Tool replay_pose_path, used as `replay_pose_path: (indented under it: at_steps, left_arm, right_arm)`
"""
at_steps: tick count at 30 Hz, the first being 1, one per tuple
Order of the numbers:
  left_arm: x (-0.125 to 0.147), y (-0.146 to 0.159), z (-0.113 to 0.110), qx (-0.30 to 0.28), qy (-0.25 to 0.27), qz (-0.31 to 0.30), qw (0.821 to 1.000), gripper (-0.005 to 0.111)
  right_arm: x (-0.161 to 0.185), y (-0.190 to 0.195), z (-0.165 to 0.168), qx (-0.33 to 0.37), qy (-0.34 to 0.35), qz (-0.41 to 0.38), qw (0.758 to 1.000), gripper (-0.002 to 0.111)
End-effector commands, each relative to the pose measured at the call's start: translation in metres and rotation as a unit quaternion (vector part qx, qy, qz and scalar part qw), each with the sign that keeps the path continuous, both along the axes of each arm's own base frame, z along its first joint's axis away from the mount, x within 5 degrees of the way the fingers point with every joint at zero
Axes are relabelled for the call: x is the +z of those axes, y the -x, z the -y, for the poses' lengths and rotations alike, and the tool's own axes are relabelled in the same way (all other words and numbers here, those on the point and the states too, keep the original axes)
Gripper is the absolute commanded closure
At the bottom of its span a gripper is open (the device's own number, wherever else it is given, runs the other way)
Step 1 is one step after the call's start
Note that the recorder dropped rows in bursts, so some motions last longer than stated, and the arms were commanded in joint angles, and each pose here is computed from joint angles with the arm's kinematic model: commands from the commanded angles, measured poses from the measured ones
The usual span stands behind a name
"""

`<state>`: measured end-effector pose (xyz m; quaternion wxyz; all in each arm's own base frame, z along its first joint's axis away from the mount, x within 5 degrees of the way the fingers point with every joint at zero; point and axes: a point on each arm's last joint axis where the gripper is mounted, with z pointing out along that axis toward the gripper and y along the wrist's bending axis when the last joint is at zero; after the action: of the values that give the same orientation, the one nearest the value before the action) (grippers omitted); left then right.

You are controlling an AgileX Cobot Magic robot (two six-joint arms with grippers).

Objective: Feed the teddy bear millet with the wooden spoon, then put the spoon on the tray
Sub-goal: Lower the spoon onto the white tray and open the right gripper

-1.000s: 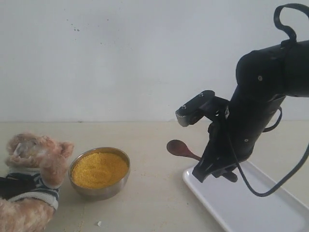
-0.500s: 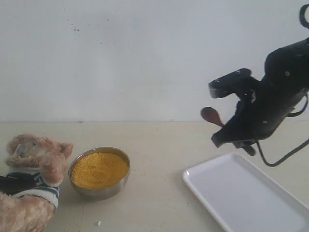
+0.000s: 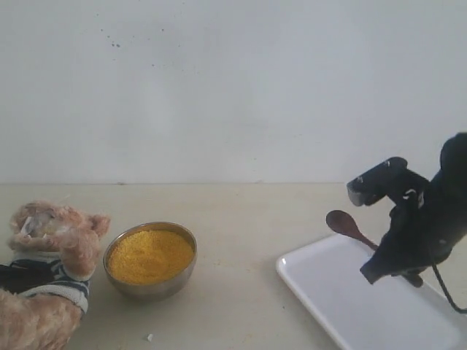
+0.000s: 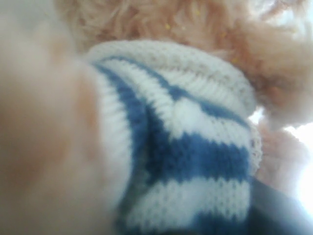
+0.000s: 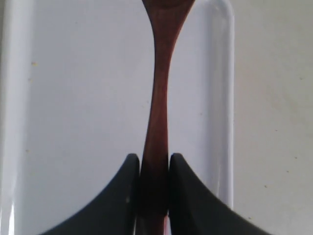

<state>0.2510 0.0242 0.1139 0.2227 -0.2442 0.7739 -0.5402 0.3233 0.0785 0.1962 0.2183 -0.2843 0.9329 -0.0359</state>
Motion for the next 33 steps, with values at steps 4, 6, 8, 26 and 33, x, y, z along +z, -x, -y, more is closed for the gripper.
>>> replay_pose_path:
  at_steps: [4, 6, 8, 26, 33]
  left_arm:
    - [0.003, -0.001, 0.002, -0.002, 0.014, 0.01, 1.0, 0.103]
    - [0.003, -0.001, 0.002, -0.003, 0.011, 0.013, 1.0, 0.103]
    - [0.003, -0.001, 0.002, -0.003, 0.011, 0.013, 1.0, 0.103]
    - [0.003, -0.001, 0.002, -0.003, 0.011, 0.013, 1.0, 0.103]
    - [0.003, -0.001, 0.002, -0.004, 0.009, 0.015, 1.0, 0.103]
  right_arm:
    - [-0.034, 0.017, 0.002, 0.035, -0.015, 0.071, 0.997, 0.108]
    - [-0.038, 0.019, 0.002, 0.039, -0.023, 0.096, 0.994, 0.108]
    - [-0.042, 0.022, 0.002, 0.04, -0.028, 0.106, 0.993, 0.108]
    - [-0.076, 0.03, 0.005, -0.009, -0.033, 0.018, 0.999, 0.108]
    - [-0.075, 0.028, 0.004, -0.014, -0.041, 0.029, 0.999, 0.103]
